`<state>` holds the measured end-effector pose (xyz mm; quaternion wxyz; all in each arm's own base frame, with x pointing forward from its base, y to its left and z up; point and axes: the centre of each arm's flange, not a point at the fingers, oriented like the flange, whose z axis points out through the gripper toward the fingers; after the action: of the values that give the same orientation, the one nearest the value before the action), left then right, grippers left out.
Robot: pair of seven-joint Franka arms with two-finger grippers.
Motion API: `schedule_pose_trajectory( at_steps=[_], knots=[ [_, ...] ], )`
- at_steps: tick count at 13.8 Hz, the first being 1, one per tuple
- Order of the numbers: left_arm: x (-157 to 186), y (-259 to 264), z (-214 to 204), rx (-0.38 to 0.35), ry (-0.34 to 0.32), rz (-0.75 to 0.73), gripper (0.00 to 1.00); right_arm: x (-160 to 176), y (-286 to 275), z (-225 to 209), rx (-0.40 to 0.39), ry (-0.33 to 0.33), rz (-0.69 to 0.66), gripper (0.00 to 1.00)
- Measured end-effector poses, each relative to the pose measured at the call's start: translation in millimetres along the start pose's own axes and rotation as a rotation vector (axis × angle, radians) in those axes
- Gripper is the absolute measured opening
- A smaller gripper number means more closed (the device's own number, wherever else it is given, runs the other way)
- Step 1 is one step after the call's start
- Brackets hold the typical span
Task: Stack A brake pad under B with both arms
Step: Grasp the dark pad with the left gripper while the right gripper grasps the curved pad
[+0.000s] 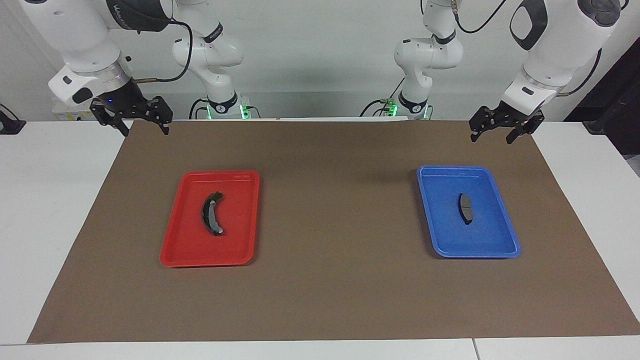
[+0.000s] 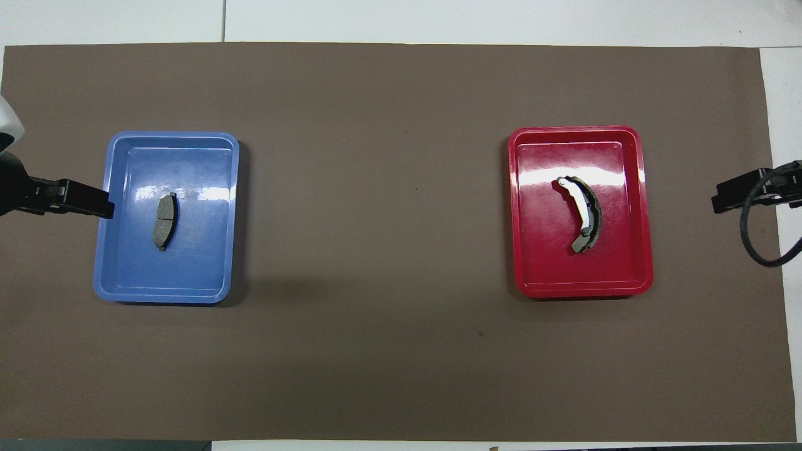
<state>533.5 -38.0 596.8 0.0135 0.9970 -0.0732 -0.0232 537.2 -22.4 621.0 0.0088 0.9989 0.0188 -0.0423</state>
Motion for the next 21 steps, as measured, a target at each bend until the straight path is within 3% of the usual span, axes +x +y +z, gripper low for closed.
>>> schedule_pose_trajectory(
  at_steps=[5, 9, 13, 15, 21],
  knots=[
    [0, 0, 0, 0.000, 0.004, 0.000, 1.00, 1, 0, -1, -0.001, 0.011, 0.000, 1.00],
    [9, -15, 14, 0.004, 0.058, -0.013, 1.00, 3, -6, -1, -0.002, 0.016, -0.012, 1.00],
    [20, -38, 79, 0.014, 0.127, -0.014, 1.00, 4, -17, 3, -0.003, 0.014, -0.032, 1.00],
    [21, -43, 124, 0.025, 0.156, -0.010, 1.00, 11, -17, 12, -0.006, 0.055, -0.033, 1.00],
    [16, -46, 245, 0.043, 0.138, -0.008, 1.00, 27, -50, 111, 0.000, 0.045, -0.006, 1.00]
  ],
)
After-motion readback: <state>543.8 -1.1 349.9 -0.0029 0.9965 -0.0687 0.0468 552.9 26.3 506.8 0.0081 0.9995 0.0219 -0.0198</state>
